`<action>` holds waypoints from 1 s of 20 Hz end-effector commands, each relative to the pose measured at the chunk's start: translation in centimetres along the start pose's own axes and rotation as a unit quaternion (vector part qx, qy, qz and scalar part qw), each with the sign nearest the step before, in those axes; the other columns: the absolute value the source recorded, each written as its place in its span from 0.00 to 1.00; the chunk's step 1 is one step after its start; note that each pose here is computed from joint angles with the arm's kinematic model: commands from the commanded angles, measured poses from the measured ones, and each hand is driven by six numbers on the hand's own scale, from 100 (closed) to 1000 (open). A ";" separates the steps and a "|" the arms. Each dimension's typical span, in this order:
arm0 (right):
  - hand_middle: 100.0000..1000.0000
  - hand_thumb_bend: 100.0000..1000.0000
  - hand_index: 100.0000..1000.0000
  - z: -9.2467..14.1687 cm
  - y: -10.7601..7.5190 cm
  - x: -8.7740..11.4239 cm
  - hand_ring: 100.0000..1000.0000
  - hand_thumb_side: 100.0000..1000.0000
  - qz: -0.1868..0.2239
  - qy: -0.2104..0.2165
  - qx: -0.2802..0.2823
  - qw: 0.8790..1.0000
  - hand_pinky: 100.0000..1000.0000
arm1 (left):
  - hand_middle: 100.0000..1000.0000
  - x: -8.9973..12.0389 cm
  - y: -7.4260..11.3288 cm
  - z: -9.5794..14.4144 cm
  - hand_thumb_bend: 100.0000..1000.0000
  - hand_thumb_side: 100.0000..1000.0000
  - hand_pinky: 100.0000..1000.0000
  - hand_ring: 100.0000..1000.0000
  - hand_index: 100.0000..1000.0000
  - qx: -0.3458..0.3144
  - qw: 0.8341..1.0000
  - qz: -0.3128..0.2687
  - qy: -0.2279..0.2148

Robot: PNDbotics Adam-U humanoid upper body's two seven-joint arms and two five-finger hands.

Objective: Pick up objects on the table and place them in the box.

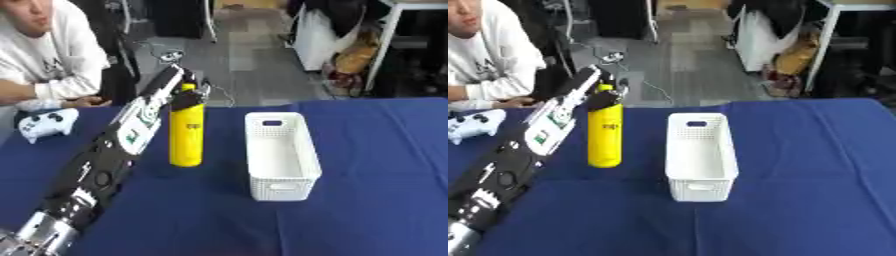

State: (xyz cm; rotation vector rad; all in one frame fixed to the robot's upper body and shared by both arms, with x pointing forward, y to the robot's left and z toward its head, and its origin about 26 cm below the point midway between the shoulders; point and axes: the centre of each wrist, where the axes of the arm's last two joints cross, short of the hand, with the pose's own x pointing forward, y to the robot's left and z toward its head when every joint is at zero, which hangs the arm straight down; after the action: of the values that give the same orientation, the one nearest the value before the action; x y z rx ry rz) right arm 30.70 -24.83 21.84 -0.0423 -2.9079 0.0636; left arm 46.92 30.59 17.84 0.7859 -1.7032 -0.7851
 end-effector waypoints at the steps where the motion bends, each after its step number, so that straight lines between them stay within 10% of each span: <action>1: 0.13 0.05 0.29 -0.7 -0.1 0.4 0.13 0.78 0.000 -0.015 0.002 1.000 0.00 | 0.00 2.1 1.3 -1.0 0.00 0.56 0.00 0.00 0.18 0.007 0.999 0.022 -0.023; 20: 0.13 0.05 0.29 -1.0 0.0 0.4 0.13 0.77 -0.006 -0.017 0.005 1.000 0.00 | 0.00 6.1 1.0 -2.5 0.00 0.56 0.00 0.00 0.19 -0.032 0.994 0.089 -0.050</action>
State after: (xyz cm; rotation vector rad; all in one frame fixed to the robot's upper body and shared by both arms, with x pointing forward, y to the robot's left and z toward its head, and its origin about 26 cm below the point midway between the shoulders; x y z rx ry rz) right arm 30.73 -24.78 21.98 -0.0323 -2.9080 0.0626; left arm 47.83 25.98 20.46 0.5393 -1.7530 -0.7584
